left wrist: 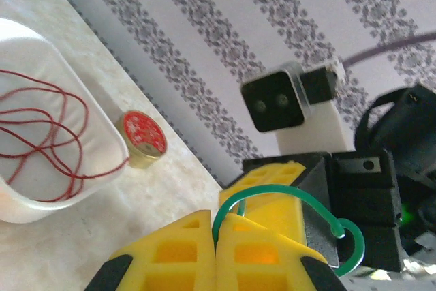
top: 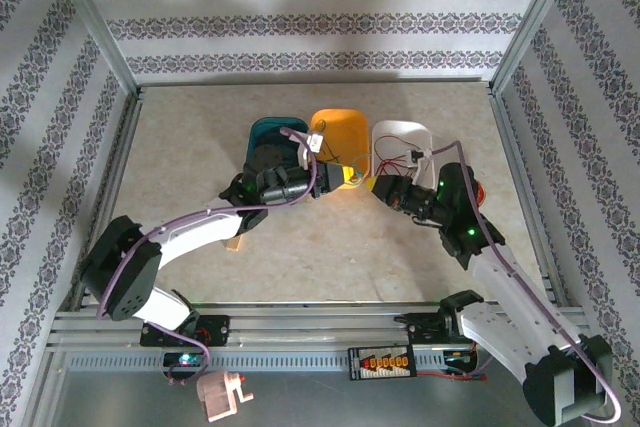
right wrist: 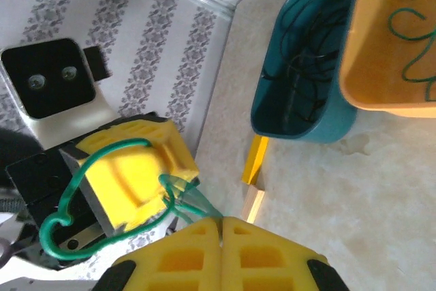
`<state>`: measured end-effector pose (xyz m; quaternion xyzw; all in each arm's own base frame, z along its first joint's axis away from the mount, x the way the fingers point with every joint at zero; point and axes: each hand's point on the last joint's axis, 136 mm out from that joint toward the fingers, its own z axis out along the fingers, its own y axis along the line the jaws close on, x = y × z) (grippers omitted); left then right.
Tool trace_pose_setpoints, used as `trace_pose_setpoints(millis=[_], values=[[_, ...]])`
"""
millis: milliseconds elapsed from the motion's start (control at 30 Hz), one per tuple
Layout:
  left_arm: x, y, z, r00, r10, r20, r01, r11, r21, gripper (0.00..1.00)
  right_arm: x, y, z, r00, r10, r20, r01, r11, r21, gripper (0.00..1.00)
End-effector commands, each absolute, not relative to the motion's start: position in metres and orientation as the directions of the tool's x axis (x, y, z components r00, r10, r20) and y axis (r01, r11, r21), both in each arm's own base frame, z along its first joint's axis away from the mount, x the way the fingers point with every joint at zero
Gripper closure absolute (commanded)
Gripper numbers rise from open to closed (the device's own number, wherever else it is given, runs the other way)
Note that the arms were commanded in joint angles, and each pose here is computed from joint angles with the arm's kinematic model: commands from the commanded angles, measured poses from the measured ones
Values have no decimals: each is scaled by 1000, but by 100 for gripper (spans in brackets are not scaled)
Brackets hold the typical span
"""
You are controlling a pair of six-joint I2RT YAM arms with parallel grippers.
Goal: Untangle the cables
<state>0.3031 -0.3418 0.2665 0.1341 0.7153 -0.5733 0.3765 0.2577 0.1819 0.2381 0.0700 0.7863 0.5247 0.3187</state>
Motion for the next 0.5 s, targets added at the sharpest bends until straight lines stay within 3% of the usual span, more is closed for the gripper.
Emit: trace_pose_setpoints(millis=[0, 133, 367, 467], values=[[329, -301, 293, -532, -408, -742, 609, 424, -670, 100, 272, 142, 199, -700, 601, -385, -5, 536, 845, 100], [335, -286, 297, -474, -470, -745, 583, 467, -665, 100, 267, 129, 185, -666, 645, -376, 62, 550, 833, 100], [332, -295, 292, -512, -439, -739, 600, 432, -673, 100, 264, 139, 186, -701, 603, -380, 15, 545, 838, 100], [330, -307, 291, -550, -397, -735, 617, 399, -678, 100, 263, 161, 203, -751, 525, -401, -94, 515, 852, 85]])
